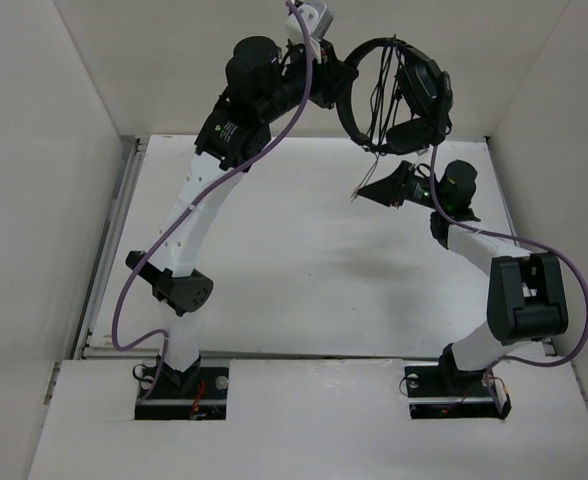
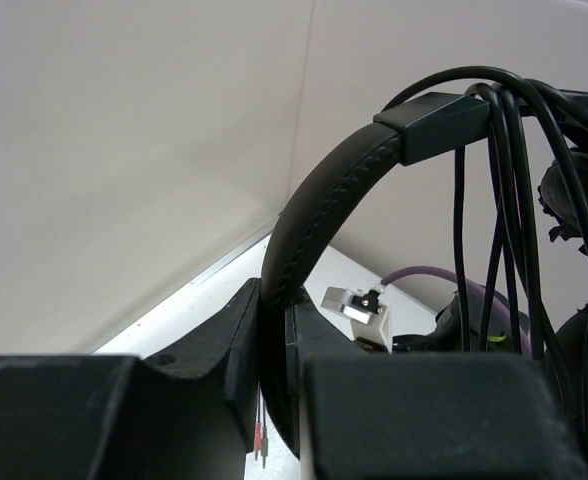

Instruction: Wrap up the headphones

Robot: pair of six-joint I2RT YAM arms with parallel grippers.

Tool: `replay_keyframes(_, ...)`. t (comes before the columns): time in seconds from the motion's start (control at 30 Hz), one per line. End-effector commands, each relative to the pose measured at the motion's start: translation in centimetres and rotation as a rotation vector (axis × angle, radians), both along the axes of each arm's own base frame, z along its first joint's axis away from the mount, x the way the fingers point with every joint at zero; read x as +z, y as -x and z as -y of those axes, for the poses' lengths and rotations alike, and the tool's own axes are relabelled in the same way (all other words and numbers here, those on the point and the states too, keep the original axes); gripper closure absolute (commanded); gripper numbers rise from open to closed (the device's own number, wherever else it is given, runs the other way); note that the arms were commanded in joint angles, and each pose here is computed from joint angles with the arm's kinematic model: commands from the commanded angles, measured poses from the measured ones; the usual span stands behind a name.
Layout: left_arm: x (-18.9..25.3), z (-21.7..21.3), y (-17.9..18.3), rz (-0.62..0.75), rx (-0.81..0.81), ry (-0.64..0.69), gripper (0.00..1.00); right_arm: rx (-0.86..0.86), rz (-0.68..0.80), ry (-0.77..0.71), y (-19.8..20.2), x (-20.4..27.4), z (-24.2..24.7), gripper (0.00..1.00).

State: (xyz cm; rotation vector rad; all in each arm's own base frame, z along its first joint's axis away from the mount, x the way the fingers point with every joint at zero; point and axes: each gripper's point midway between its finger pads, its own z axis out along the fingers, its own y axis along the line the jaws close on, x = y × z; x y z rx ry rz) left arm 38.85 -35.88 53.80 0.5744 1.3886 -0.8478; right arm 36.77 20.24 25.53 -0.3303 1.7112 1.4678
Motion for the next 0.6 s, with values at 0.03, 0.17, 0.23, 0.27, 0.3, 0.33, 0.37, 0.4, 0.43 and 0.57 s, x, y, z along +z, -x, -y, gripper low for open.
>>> replay_keyframes(0.03,5.2,-1.5,1.5,0.112,0.001,0.107,0.98,-0.031,0.1,0.026,0.2,1.7,1.4,0.56)
replay_keyframes(0.17,5.0,-1.8,1.7,0.106,0.001,0.101,0.98,-0.153,0.133,0.077,-1.8,1.8,5.0,0.55)
replay_keyframes(0.23,5.2,-1.7,2.2,0.105,-0.007,0.104,0.98,-0.198,0.145,0.097,-2.6,1.8,6.5,0.55)
replay_keyframes(0.27,5.2,-1.6,2.4,0.104,-0.011,0.103,0.98,-0.214,0.149,0.104,-2.9,1.9,7.0,0.54)
replay_keyframes(0.3,5.2,-1.5,2.6,0.101,-0.016,0.105,0.98,-0.228,0.149,0.112,-3.2,1.8,7.5,0.54)
replay_keyframes(0.33,5.2,-1.4,2.8,0.1,-0.021,0.106,0.98,-0.237,0.159,0.119,-3.4,1.9,7.8,0.53)
replay_keyframes(0.37,5.3,-1.3,3.1,0.101,-0.027,0.107,0.98,-0.246,0.163,0.127,-3.6,1.8,7.9,0.53)
replay_keyframes(0.4,5.4,-1.2,3.2,0.101,-0.031,0.109,0.98,-0.249,0.166,0.133,-3.8,1.7,8.0,0.53)
replay_keyframes(0.43,5.5,-1.1,3.4,0.102,-0.034,0.112,0.98,-0.251,0.17,0.14,-3.9,1.6,8.0,0.52)
replay_keyframes(0.57,5.7,-0.5,4.2,0.106,-0.056,0.117,0.98,-0.236,0.152,0.151,-4.2,1.0,7.7,0.52)
